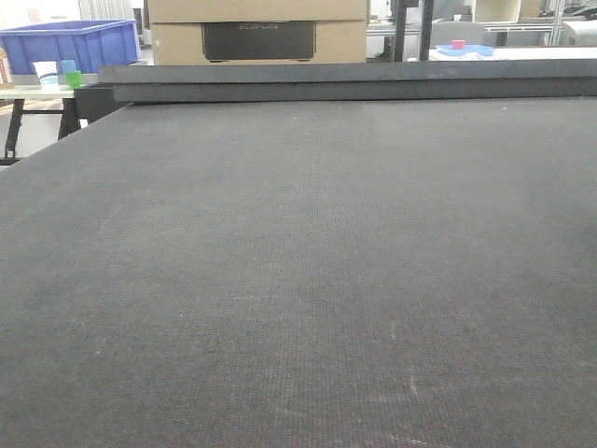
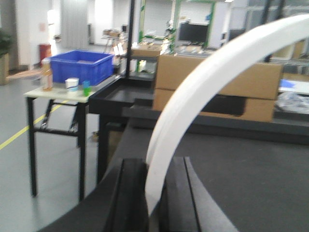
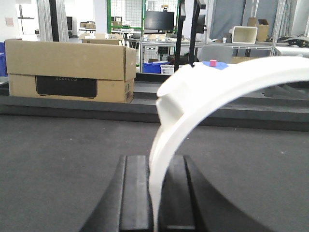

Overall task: Grab PVC pipe and place in blue bin
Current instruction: 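Lift the white pipe off the table with both grippers, then hold the pipe in both grippers while the base turns away from the table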

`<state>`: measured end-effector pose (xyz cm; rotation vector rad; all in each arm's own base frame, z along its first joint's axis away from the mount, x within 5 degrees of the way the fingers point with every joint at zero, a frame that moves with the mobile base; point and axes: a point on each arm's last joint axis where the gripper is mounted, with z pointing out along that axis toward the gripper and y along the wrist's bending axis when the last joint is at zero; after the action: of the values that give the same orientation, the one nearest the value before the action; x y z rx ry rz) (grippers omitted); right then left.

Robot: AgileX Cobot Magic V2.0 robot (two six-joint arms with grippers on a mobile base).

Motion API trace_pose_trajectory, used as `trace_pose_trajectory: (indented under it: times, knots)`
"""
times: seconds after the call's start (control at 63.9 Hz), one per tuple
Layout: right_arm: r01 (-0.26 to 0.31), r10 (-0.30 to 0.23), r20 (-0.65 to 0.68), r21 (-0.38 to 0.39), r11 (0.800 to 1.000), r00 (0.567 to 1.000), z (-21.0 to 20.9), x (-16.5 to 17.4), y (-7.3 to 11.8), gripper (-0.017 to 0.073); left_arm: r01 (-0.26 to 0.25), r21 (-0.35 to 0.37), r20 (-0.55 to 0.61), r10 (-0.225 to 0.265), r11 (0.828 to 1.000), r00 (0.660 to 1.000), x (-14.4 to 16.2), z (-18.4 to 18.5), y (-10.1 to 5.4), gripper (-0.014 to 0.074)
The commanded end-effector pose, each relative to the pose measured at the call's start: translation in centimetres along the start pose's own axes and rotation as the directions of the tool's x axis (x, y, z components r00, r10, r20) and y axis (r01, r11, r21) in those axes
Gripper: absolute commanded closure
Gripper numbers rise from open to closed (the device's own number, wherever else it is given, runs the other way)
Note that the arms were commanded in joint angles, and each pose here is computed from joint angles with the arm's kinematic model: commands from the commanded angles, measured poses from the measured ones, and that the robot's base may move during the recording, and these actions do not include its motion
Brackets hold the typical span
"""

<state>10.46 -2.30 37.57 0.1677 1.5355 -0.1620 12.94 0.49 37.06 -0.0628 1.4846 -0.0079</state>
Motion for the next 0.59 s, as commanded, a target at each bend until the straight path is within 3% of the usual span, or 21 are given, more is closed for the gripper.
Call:
trace_pose_trajectory:
  times: [0.0, 0.579]
  knots:
    - [0.007, -0.008, 0.053, 0.006, 1.0, 0.999, -0.34, -0.52, -0.03, 0.0728, 0.006, 0.035, 0.073, -0.009, 0.999, 0.997, -0.82, -0.25, -0.45, 0.0704]
    - [0.007, -0.008, 0.051, 0.005, 1.0, 0.999, -0.38, -0.51, -0.03, 0.0728, 0.006, 0.039, 0.064, -0.009, 0.999, 0.998, -0.74, -0.24, -0.5, 0.0704]
